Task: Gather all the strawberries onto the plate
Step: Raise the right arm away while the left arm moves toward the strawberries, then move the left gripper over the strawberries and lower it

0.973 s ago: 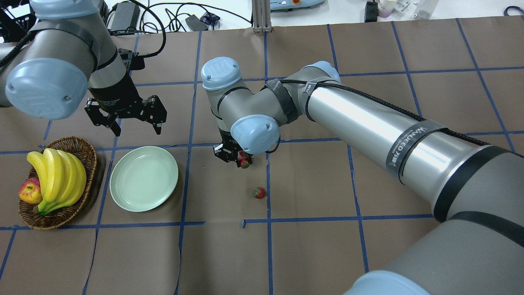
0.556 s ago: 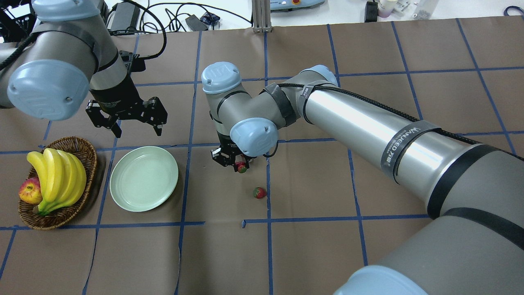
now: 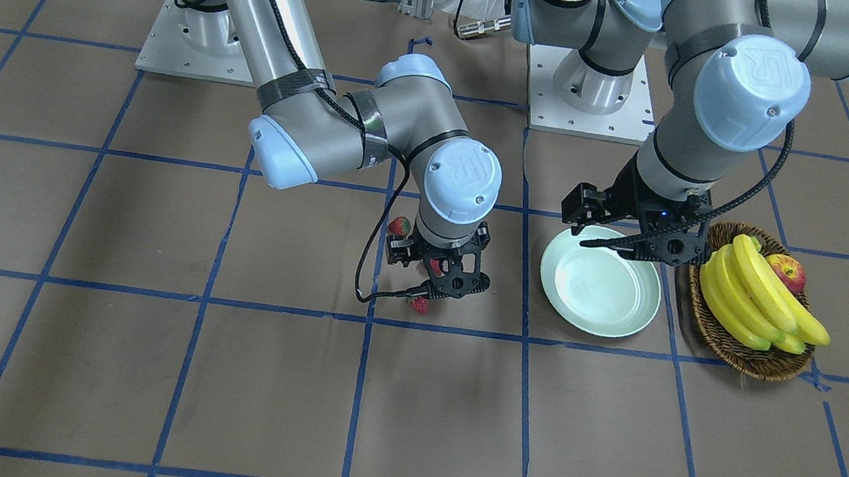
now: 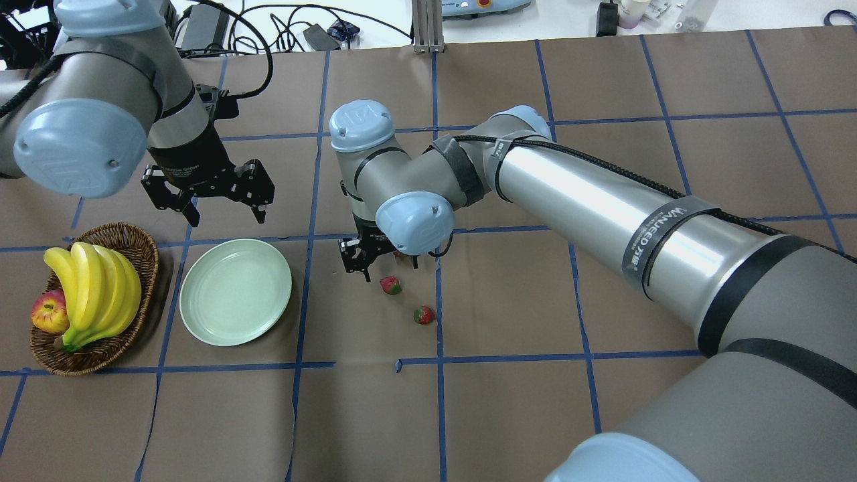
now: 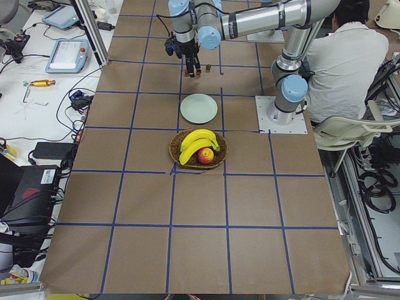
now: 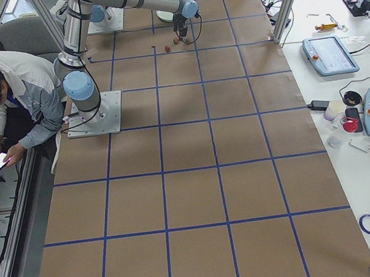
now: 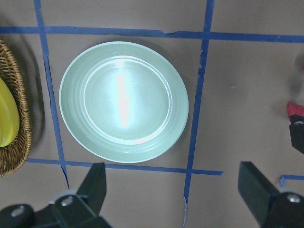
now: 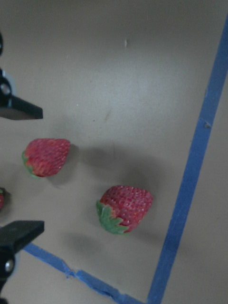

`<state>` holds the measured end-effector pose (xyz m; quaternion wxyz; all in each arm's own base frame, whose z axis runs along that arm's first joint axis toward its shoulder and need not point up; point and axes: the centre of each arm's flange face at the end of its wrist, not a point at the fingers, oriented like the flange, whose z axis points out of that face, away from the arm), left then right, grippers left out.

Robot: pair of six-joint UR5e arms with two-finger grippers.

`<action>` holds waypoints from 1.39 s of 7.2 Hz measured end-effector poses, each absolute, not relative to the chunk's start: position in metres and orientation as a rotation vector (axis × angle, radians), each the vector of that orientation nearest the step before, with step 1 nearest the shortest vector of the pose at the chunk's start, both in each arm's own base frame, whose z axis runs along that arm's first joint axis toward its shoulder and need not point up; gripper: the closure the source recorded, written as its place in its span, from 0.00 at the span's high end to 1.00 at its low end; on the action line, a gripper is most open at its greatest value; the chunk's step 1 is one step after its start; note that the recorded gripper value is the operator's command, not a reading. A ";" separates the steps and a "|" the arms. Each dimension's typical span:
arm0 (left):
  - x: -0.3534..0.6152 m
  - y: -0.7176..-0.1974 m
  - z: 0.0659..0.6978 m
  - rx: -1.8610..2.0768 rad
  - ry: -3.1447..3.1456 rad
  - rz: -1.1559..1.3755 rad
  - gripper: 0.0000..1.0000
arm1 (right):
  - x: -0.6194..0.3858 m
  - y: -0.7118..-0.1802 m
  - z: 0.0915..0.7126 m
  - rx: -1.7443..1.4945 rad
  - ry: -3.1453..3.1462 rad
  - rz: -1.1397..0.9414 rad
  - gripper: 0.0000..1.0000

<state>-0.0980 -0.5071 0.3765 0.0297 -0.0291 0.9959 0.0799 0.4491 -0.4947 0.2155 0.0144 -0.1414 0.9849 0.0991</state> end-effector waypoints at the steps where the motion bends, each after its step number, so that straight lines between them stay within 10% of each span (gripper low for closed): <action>1: -0.098 -0.508 0.377 -0.096 3.071 0.243 1.00 | 0.446 -0.493 0.229 -0.433 3.071 0.295 1.00; 10: -0.178 -0.496 0.403 -0.010 3.061 0.123 1.00 | 0.140 -0.532 0.439 -0.162 3.250 0.288 1.00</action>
